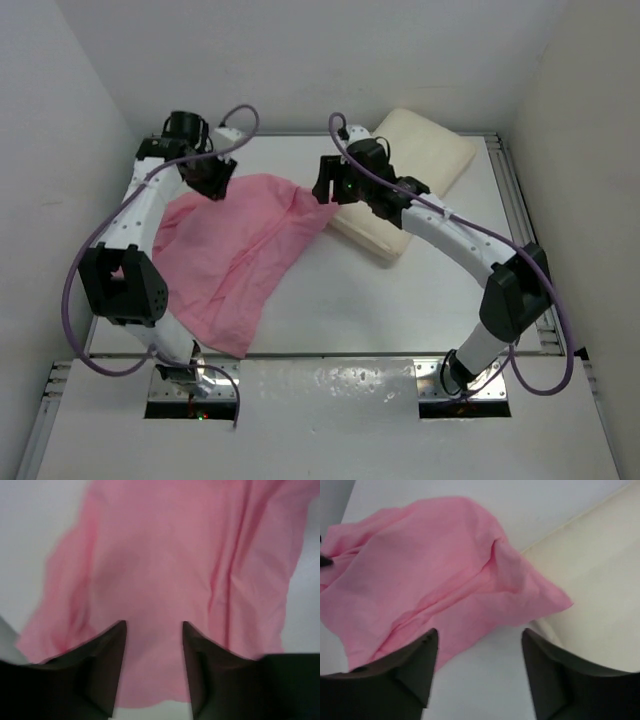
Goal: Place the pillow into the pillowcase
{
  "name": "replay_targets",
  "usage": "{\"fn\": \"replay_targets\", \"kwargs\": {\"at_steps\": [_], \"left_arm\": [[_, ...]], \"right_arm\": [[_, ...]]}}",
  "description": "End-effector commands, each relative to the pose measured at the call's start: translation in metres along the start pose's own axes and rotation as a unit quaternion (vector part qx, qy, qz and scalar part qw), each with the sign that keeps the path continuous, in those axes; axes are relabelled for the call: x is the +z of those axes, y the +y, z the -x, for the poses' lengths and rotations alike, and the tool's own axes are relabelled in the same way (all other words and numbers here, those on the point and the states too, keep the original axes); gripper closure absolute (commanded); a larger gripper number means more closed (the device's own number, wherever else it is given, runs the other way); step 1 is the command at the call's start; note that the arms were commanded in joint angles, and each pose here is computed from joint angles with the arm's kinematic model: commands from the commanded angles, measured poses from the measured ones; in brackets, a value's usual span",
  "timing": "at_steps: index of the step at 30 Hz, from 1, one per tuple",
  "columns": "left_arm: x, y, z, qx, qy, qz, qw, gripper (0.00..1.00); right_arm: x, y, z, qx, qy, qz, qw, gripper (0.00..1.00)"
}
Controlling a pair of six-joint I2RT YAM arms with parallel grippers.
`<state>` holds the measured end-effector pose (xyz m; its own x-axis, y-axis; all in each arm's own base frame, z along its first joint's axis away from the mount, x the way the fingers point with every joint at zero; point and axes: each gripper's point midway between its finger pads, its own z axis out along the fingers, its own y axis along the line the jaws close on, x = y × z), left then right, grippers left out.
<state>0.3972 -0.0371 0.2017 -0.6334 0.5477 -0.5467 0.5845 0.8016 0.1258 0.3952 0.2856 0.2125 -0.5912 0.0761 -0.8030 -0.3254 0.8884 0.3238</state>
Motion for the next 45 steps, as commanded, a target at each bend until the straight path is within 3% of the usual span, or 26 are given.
{"fn": "replay_targets", "kwargs": {"at_steps": [1, 4, 5, 9, 11, 12, 14, 15, 17, 18, 23, 25, 26, 27, 28, 29, 33, 35, 36, 39, 42, 45], "left_arm": [[0.04, -0.048, -0.059, 0.032, 0.09, -0.045, 0.994, 0.49], [0.075, -0.063, -0.066, 0.033, 0.086, -0.023, 0.995, 0.27], [0.086, -0.052, -0.061, 0.033, 0.076, 0.017, 0.996, 0.25], [0.11, -0.029, -0.066, 0.037, 0.097, 0.118, 0.988, 0.24], [0.113, -0.013, -0.075, 0.037, 0.125, 0.169, 0.977, 0.31], [0.114, -0.013, -0.077, 0.04, 0.132, 0.172, 0.975, 0.38], [0.117, -0.02, -0.086, 0.049, 0.144, 0.148, 0.977, 0.46], [0.119, -0.022, -0.092, 0.047, 0.15, 0.14, 0.978, 0.6], [0.119, -0.027, -0.098, 0.042, 0.157, 0.127, 0.979, 0.82], [0.117, -0.025, -0.1, 0.029, 0.157, 0.125, 0.979, 1.0], [0.103, -0.01, -0.084, -0.041, 0.117, 0.087, 0.988, 1.0], [0.093, 0.016, -0.077, -0.078, 0.101, 0.106, 0.986, 1.0], [0.09, 0.026, -0.076, -0.094, 0.094, 0.111, 0.985, 1.0], [0.079, 0.049, -0.071, -0.125, 0.078, 0.13, 0.981, 1.0], [0.075, 0.06, -0.074, -0.145, 0.074, 0.13, 0.978, 1.0], [0.068, 0.073, -0.076, -0.164, 0.069, 0.137, 0.974, 1.0], [0.052, 0.087, -0.067, -0.187, 0.039, 0.122, 0.974, 1.0], [0.051, 0.084, -0.062, -0.183, 0.031, 0.112, 0.976, 1.0], [0.053, 0.079, -0.061, -0.179, 0.03, 0.101, 0.978, 1.0], [0.057, 0.067, -0.052, -0.167, 0.027, 0.086, 0.982, 1.0], [0.063, 0.055, -0.043, -0.154, 0.026, 0.07, 0.985, 1.0], [0.066, 0.047, -0.031, -0.145, 0.021, 0.057, 0.988, 1.0]], "right_arm": [[0.012, 0.007, -0.021, 0.018, 0.039, 0.018, 0.999, 0.26], [0.02, -0.002, -0.033, 0.045, 0.05, 0.011, 0.998, 0.06], [0.02, -0.01, -0.032, 0.054, 0.05, 0.002, 0.997, 0.01], [0.012, -0.072, -0.057, 0.098, 0.066, -0.12, 0.986, 0.01], [0.003, -0.105, -0.065, 0.17, 0.061, -0.162, 0.97, 0.01], [-0.002, -0.122, -0.091, 0.192, 0.077, -0.181, 0.961, 0.01], [-0.016, -0.138, -0.084, 0.247, 0.029, -0.191, 0.95, 0.01], [-0.024, -0.16, -0.107, 0.256, 0.026, -0.228, 0.939, 0.01], [-0.034, -0.176, -0.105, 0.303, -0.014, -0.247, 0.92, 0.01], [-0.037, -0.186, -0.121, 0.312, -0.01, -0.262, 0.913, 0.01], [-0.018, -0.202, -0.13, 0.343, -0.001, -0.262, 0.902, 0.01], [-0.01, -0.209, -0.124, 0.34, 0.003, -0.263, 0.903, 0.1], [-0.003, -0.211, -0.13, 0.345, 0.016, -0.257, 0.903, 0.25], [-0.001, -0.212, -0.132, 0.354, 0.02, -0.245, 0.903, 0.83], [-0.001, -0.218, -0.127, 0.372, 0.011, -0.235, 0.898, 1.0], [-0.009, -0.218, -0.134, 0.382, 0.018, -0.228, 0.895, 1.0], [-0.056, -0.243, -0.086, 0.387, -0.112, -0.217, 0.889, 1.0], [-0.078, -0.239, -0.052, 0.34, -0.162, -0.194, 0.906, 1.0], [-0.102, -0.225, -0.012, 0.307, -0.211, -0.168, 0.913, 1.0], [-0.146, -0.183, 0.057, 0.183, -0.276, -0.118, 0.936, 1.0], [-0.173, -0.132, 0.094, 0.114, -0.313, -0.046, 0.942, 1.0], [-0.165, -0.082, 0.077, 0.074, -0.265, 0.048, 0.96, 1.0]]}}
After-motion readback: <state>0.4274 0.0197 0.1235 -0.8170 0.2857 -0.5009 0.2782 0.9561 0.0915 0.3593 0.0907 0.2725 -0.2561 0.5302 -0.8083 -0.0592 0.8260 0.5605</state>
